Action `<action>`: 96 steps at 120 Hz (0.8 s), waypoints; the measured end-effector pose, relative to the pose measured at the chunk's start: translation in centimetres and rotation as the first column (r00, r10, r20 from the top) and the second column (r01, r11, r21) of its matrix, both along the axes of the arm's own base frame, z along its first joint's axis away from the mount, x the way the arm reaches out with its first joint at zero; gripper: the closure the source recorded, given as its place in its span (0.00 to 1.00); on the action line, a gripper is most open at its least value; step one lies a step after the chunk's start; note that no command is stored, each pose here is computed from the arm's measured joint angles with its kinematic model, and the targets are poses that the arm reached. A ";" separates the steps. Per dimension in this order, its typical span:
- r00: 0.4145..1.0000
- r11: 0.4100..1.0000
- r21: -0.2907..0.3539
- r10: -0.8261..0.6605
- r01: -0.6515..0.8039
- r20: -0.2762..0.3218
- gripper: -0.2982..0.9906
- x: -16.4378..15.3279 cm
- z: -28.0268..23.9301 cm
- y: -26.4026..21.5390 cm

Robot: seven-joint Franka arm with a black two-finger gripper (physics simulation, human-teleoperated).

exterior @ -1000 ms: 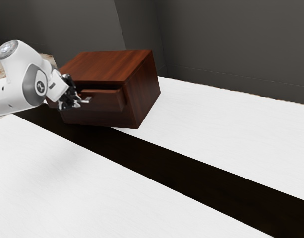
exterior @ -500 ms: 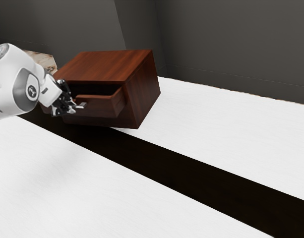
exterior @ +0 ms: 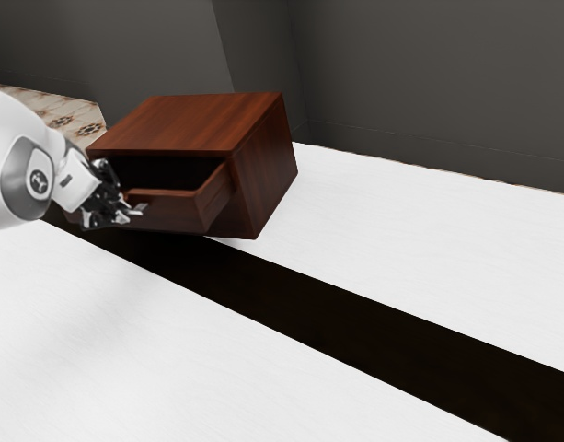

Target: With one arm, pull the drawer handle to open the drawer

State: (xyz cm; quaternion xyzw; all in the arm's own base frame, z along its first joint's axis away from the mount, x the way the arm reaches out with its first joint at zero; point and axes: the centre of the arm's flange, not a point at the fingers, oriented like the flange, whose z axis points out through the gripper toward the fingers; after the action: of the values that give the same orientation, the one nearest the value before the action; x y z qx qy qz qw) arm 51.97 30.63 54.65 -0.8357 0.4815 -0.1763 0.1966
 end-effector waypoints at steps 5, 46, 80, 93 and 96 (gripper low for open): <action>1.000 1.000 -0.001 0.000 0.000 0.000 0.73 -0.2 0.0 -0.1; 1.000 1.000 -0.007 -0.002 0.002 -0.003 0.73 -2.4 0.2 -0.7; 1.000 1.000 -0.007 -0.006 0.006 -0.005 0.72 -3.6 0.4 -1.2; 1.000 1.000 -0.011 -0.006 0.006 -0.004 0.73 -4.3 0.4 -1.5; 1.000 1.000 -0.011 -0.006 0.006 -0.003 0.73 -4.5 0.4 -1.6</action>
State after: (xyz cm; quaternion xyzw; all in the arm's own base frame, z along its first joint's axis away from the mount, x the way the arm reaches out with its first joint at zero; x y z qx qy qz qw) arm 47.46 29.07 55.08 -0.8357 0.4833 -0.1782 0.1906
